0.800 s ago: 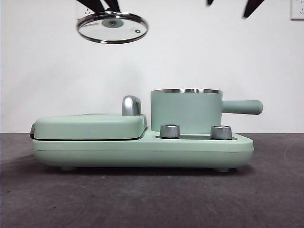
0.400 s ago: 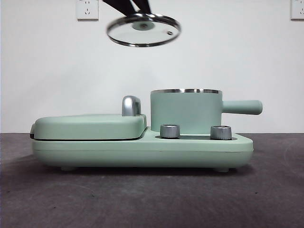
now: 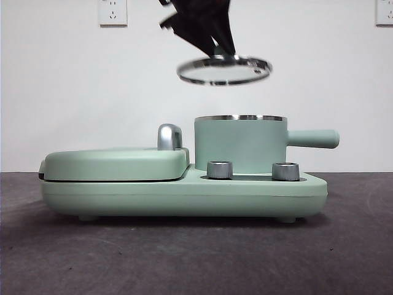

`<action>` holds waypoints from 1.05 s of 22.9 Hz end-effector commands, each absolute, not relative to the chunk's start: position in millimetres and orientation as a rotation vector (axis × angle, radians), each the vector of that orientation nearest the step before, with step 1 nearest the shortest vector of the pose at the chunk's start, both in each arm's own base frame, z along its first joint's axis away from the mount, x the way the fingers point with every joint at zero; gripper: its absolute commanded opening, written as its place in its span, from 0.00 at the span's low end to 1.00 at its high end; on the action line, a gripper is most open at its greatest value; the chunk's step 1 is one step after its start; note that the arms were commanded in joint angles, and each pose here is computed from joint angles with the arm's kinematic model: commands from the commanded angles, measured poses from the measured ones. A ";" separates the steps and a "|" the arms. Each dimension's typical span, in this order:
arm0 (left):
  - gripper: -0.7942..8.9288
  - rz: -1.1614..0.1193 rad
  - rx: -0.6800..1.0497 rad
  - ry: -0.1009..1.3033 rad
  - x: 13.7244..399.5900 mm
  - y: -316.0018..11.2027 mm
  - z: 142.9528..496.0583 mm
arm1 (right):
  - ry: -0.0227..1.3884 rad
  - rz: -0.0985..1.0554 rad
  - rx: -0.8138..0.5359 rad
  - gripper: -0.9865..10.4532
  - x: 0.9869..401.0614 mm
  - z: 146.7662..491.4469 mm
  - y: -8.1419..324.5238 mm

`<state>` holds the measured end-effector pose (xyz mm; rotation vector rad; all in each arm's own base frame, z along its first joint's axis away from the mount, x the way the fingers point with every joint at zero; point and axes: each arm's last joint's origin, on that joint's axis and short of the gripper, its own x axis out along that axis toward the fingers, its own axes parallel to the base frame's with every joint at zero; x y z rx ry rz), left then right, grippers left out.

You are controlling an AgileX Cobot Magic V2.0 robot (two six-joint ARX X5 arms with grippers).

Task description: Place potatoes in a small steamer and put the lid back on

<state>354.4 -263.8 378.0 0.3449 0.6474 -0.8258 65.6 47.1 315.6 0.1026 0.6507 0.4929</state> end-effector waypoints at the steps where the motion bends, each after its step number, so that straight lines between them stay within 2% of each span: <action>1: 0.10 -0.854 0.358 0.607 361.4 -278.4 369.9 | 0.631 0.495 0.135 0.46 61.0 315.0 44.4; 6: 0.10 -0.872 0.386 0.600 376.3 -288.8 347.7 | 0.618 0.498 0.145 0.46 58.4 315.8 42.5; 8: 0.10 -0.937 0.362 0.604 379.9 -291.5 341.2 | 0.617 0.498 0.145 0.46 58.5 315.8 42.5; 12: 0.10 -0.938 0.372 0.635 387.0 -294.5 326.0 | 0.618 0.497 0.145 0.46 58.5 315.8 42.4; 24: 0.10 -0.931 0.391 0.643 392.2 -293.2 319.0 | 0.621 0.493 0.159 0.46 58.5 315.8 42.5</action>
